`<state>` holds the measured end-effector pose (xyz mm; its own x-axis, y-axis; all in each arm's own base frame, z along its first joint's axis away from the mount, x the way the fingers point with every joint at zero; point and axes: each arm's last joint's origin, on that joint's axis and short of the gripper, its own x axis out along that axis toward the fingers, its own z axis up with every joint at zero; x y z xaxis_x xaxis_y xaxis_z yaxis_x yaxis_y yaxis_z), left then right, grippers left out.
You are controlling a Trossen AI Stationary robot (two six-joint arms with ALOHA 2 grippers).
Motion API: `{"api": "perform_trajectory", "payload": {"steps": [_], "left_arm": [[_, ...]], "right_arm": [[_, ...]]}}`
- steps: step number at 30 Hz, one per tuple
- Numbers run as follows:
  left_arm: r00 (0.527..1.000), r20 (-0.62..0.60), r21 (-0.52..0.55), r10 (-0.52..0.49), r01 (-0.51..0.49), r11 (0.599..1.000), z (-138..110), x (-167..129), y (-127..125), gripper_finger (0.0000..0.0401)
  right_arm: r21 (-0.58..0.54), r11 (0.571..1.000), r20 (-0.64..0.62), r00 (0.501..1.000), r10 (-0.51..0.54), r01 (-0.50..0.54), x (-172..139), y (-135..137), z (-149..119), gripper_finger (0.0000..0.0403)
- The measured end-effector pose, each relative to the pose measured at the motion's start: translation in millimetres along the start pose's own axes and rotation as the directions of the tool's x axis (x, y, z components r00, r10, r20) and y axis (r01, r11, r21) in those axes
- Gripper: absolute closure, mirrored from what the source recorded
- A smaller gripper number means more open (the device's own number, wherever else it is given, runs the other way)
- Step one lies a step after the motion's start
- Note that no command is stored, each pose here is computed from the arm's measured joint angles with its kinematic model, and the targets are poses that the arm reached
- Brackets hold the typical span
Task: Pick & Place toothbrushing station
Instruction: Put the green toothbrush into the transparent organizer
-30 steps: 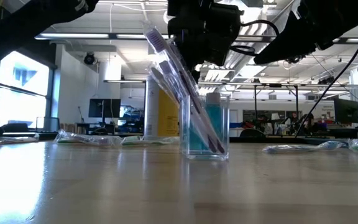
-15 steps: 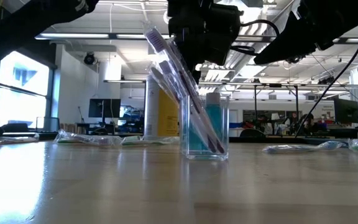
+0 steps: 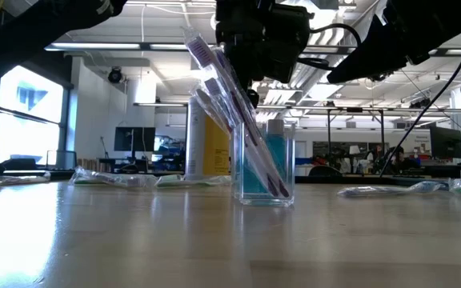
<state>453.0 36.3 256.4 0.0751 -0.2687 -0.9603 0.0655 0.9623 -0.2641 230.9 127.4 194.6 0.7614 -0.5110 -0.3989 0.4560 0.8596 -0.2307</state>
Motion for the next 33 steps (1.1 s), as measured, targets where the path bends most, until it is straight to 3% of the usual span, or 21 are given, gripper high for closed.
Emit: {"api": "perform_trajectory", "payload": {"steps": [9, 16, 24, 30, 33], "left_arm": [[0.997, 0.060, 0.025, 0.038, -0.040, 0.999, -11, -34, -10, 0.0142], [0.960, 0.271, 0.070, 0.075, -0.098, 0.993, -29, -94, -33, 0.0142], [0.924, 0.377, 0.175, 0.067, -0.142, 0.974, -72, -150, -67, 0.0142], [0.924, 0.378, 0.189, 0.062, -0.143, 0.972, -94, -168, -77, 0.0142], [0.930, 0.363, 0.192, 0.056, -0.134, 0.972, -99, -167, -80, 0.0142]], "right_arm": [[-0.002, 1.000, 0.000, 1.000, -0.003, 0.003, 0, 0, 0, 0.0233], [-0.013, 1.000, -0.004, 1.000, -0.001, 0.001, 0, 0, -1, 0.0233], [-0.030, 0.990, -0.110, 0.985, 0.131, -0.135, 0, 2, -6, 0.0233], [0.071, 0.976, -0.224, 0.950, 0.217, -0.206, -2, 2, -12, 0.0233], [0.204, 0.956, -0.307, 0.914, 0.266, -0.209, -7, -7, -11, 0.0233]]}}
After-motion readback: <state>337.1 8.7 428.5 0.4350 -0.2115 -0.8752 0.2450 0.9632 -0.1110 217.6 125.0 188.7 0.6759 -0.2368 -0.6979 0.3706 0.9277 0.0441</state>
